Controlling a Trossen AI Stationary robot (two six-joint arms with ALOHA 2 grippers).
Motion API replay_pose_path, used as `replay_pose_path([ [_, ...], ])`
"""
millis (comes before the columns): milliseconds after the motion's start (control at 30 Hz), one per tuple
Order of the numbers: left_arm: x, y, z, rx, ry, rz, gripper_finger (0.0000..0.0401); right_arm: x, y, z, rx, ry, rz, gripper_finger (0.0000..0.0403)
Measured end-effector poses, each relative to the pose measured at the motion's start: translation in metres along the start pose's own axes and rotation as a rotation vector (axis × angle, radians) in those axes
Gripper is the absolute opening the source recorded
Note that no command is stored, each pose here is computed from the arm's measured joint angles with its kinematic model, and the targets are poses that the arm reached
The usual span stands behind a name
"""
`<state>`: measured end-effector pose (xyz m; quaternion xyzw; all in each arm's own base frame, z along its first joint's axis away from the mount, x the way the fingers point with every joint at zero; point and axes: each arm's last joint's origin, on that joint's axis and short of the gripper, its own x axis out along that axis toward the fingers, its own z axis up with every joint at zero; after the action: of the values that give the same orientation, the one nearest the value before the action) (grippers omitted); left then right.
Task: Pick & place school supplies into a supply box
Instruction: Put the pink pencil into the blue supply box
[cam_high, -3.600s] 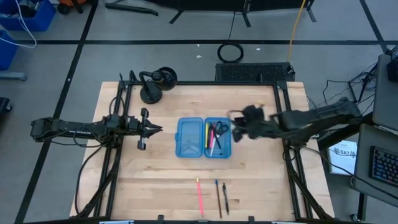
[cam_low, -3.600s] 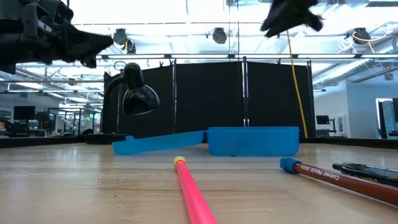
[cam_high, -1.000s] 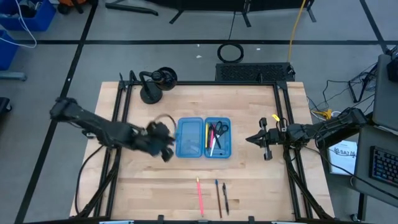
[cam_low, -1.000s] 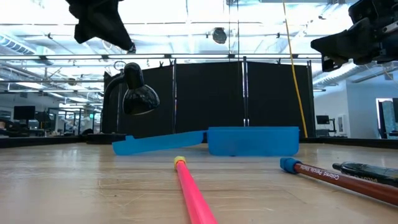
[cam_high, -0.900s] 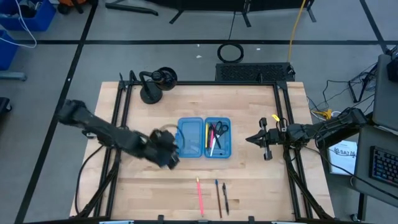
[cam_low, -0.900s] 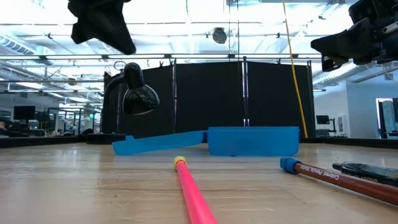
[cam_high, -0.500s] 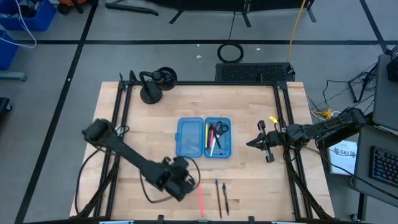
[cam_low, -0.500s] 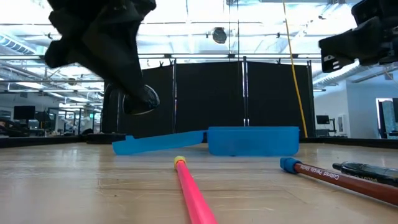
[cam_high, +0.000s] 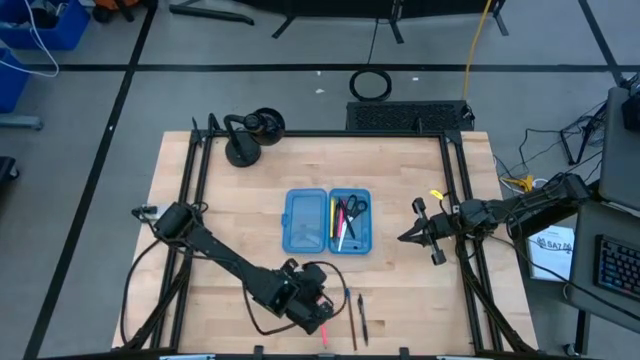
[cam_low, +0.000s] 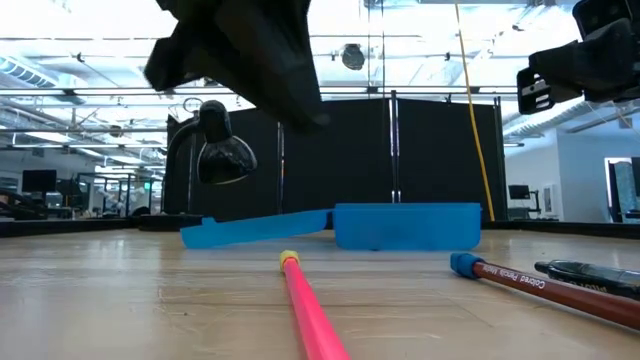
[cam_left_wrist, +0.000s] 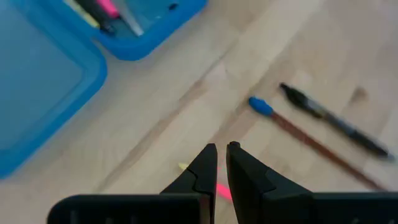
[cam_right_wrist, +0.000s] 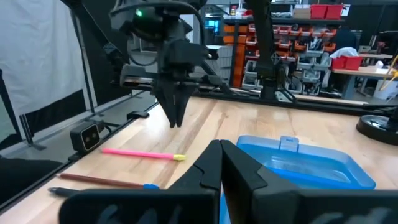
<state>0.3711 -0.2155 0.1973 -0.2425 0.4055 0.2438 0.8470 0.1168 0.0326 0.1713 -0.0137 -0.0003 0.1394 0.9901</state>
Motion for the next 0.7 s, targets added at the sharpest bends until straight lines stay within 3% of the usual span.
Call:
replay_pose_path([
  [67, -0.001, 0.000, 0.004, 0.095, 0.054, -0.027, 0.0037, 0.000, 0.000, 0.000, 0.000, 0.003, 0.000, 0.0000],
  [200, 0.004, 0.000, 0.017, 0.388, 0.258, -0.192, 0.0037, 0.000, 0.000, 0.000, 0.000, 0.000, 0.000, 0.0000],
  [433, -0.002, 0.000, 0.044, 0.861, 0.300, -0.346, 0.0038, 0.000, 0.000, 0.000, 0.025, 0.003, 0.000, 0.0000],
  [533, -0.003, 0.003, 0.051, 1.053, 0.301, -0.317, 0.0038, 0.000, 0.000, 0.000, 0.042, 0.003, -0.002, 0.0000],
  [700, 0.007, 0.004, 0.074, 1.230, 0.264, -0.171, 0.0038, 0.000, 0.000, -0.001, 0.069, 0.006, -0.004, 0.0000],
])
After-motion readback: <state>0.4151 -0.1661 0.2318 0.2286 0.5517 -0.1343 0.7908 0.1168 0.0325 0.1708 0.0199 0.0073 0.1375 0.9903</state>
